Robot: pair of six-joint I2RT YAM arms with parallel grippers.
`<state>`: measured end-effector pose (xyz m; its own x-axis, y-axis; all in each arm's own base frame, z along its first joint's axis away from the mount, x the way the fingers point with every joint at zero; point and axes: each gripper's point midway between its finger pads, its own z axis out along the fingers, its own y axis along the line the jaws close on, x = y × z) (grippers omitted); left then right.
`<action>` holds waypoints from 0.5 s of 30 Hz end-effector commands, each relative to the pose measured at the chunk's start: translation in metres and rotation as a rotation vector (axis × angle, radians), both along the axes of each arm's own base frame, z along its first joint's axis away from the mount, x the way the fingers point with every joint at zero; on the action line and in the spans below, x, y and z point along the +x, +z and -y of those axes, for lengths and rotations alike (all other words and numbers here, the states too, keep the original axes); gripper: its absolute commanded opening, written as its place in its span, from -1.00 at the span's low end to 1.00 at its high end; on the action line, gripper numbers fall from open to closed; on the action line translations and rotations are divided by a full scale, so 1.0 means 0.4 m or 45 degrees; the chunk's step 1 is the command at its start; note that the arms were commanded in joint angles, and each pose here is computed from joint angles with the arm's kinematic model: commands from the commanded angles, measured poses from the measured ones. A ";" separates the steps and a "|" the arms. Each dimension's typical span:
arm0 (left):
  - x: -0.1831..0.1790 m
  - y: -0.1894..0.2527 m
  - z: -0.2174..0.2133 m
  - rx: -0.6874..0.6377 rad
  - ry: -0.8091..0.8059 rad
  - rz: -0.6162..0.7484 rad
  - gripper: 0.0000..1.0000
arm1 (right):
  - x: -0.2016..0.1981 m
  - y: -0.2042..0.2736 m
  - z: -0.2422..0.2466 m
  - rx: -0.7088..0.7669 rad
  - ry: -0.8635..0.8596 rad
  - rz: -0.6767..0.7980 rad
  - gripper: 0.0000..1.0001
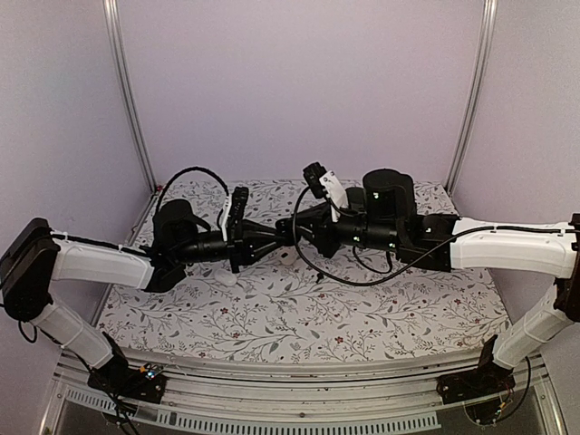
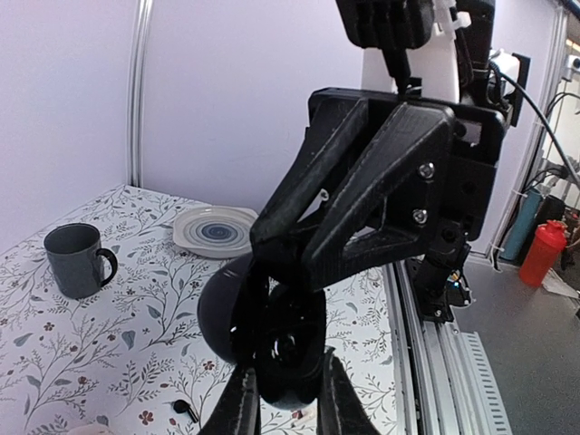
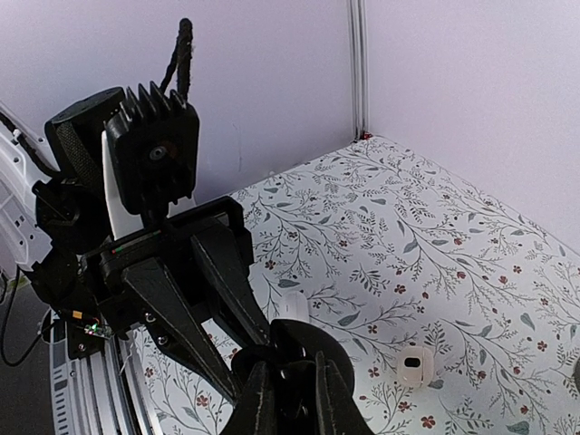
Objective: Insert the wireless bluetooth earbuds into the charging case
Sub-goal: Insert the right earbud into the left side groove of the charging case.
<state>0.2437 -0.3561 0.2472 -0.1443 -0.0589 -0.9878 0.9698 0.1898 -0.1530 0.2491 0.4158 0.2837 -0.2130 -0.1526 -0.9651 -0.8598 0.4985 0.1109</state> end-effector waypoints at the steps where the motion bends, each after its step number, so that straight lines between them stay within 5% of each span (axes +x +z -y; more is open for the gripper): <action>1: -0.014 0.073 -0.012 -0.086 0.015 0.115 -1.00 | -0.012 -0.059 -0.003 -0.083 0.015 -0.064 -0.73; 15: -0.004 0.091 -0.020 -0.083 0.065 0.153 -1.00 | -0.020 -0.080 -0.025 -0.116 0.045 -0.082 -0.68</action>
<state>0.2457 -0.3532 0.2444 -0.1380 -0.0482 -0.9893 0.9650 0.2183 -0.1452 0.2482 0.4215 0.2788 -0.2188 -0.1657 -0.9616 -0.8638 0.4912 0.1119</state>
